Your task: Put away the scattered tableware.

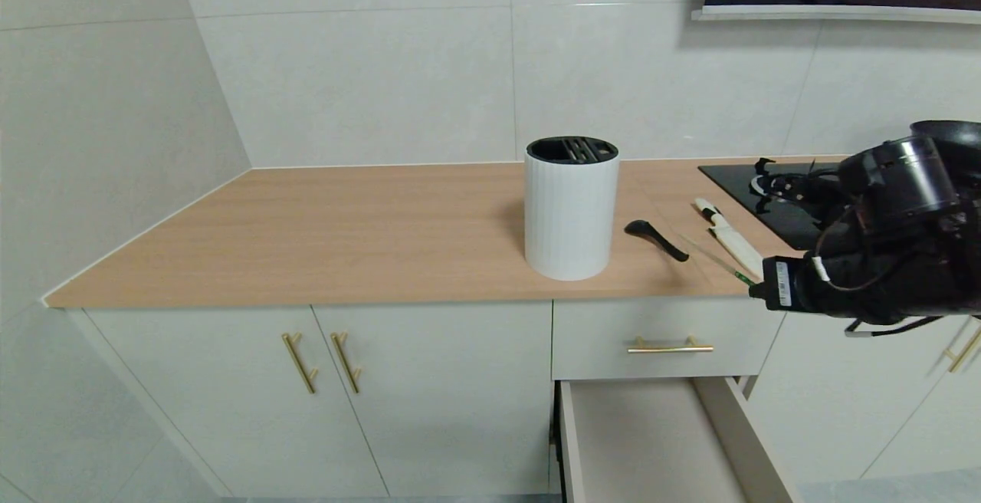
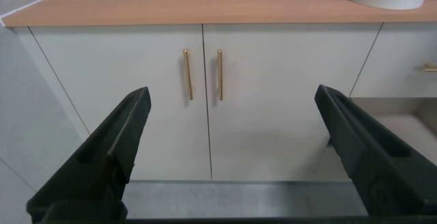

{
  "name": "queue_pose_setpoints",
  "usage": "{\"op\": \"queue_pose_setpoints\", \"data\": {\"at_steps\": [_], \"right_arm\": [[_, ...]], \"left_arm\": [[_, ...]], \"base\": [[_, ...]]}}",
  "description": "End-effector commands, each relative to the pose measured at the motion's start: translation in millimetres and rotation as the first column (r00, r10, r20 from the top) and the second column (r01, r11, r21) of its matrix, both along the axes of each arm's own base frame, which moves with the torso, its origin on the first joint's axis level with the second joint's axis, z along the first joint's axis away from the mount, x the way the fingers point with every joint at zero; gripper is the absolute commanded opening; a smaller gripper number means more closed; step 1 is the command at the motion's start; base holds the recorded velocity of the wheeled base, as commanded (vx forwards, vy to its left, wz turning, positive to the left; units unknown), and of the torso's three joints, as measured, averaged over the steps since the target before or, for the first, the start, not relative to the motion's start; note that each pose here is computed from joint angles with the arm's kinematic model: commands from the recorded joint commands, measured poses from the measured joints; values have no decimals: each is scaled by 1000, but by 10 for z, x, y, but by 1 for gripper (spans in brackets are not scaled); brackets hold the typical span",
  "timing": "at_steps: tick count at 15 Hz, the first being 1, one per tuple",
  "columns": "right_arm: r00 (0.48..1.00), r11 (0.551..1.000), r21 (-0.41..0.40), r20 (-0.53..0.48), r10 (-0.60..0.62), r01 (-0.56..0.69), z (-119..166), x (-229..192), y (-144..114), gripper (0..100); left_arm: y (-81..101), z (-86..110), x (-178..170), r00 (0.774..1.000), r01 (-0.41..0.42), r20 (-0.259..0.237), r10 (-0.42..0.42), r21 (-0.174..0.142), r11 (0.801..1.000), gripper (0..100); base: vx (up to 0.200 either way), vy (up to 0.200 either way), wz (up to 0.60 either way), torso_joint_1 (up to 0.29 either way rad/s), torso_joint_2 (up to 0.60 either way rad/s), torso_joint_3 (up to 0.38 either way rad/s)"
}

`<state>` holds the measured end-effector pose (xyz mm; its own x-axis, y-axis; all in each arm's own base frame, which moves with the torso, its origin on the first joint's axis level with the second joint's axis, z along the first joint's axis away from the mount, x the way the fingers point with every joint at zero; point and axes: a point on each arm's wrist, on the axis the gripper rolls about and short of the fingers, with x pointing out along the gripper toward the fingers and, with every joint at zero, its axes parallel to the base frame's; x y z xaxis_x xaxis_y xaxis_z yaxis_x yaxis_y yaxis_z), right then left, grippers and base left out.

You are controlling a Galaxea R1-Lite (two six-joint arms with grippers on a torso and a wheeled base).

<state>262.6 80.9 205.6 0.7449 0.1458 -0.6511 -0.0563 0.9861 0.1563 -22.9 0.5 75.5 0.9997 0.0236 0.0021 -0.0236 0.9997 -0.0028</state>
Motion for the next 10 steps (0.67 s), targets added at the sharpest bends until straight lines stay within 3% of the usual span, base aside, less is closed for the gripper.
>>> {"op": "queue_pose_setpoints", "data": {"at_steps": [1, 4, 10], "right_arm": [[991, 988, 77, 35, 131, -133, 194, -512, -128, 0], [976, 976, 11, 15, 216, -217, 82, -632, -154, 0], [961, 961, -3, -34, 276, -276, -50, -687, -39, 0]], "left_arm": [[0, 1, 1, 1000, -1, -1, 1, 0, 1000, 100], [0, 1, 1, 1000, -1, -1, 1, 0, 1000, 100], [0, -1, 1, 1000, -1, -2, 1, 0, 1000, 100]], "base": [[0, 0, 0, 0, 0, 0], [0, 0, 0, 0, 0, 0], [0, 0, 0, 0, 0, 0]]}}
